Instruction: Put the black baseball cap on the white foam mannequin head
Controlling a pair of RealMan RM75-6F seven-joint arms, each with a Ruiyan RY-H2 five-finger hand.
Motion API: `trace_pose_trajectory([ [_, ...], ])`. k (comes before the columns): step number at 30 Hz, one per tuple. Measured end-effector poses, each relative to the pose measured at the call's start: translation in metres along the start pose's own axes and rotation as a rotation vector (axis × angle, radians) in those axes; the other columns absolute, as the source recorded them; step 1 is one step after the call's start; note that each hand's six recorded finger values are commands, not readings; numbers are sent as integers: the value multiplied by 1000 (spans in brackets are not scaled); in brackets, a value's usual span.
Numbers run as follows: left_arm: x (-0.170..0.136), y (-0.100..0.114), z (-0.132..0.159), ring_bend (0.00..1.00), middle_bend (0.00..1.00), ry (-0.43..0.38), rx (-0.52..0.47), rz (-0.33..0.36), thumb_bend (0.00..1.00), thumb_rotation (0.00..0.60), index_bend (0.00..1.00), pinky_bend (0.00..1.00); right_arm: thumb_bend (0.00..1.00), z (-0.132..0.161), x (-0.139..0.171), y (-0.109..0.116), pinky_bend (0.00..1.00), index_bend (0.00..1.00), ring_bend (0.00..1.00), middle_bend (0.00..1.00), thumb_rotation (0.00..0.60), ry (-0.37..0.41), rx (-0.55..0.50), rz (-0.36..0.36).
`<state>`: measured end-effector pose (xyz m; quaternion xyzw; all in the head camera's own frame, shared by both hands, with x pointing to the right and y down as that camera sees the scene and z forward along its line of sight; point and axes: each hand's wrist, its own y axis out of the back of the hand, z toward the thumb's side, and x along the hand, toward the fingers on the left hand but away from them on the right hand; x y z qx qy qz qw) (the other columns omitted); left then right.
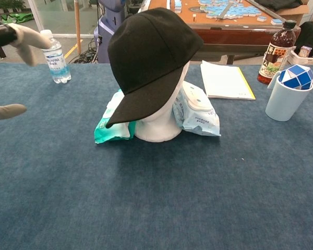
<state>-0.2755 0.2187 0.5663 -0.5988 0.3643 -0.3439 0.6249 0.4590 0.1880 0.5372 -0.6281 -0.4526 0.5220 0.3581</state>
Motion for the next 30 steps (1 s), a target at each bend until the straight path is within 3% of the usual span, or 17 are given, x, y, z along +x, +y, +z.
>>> trace_pose_trajectory([
  [6, -20, 11, -40, 327, 426, 151, 4, -102, 88, 600, 327, 544, 0, 6, 1, -5, 244, 218, 157, 294, 600, 10, 31, 5],
  [13, -54, 23, -75, 344, 455, 309, -6, -278, 161, 600, 376, 544, 0, 15, 6, -9, 244, 219, 157, 294, 600, 23, 63, -3],
  [17, -69, 26, -87, 348, 461, 370, -37, -308, 218, 600, 378, 544, 0, 18, 7, -14, 243, 218, 157, 293, 600, 25, 81, 3],
  [25, -103, 25, -117, 356, 467, 502, -64, -333, 226, 600, 381, 544, 0, 23, 4, -27, 244, 219, 157, 294, 600, 34, 110, 39],
  [30, -106, 16, -125, 361, 471, 525, -91, -380, 226, 600, 384, 544, 0, 22, 1, -32, 244, 219, 157, 294, 600, 27, 110, 66],
])
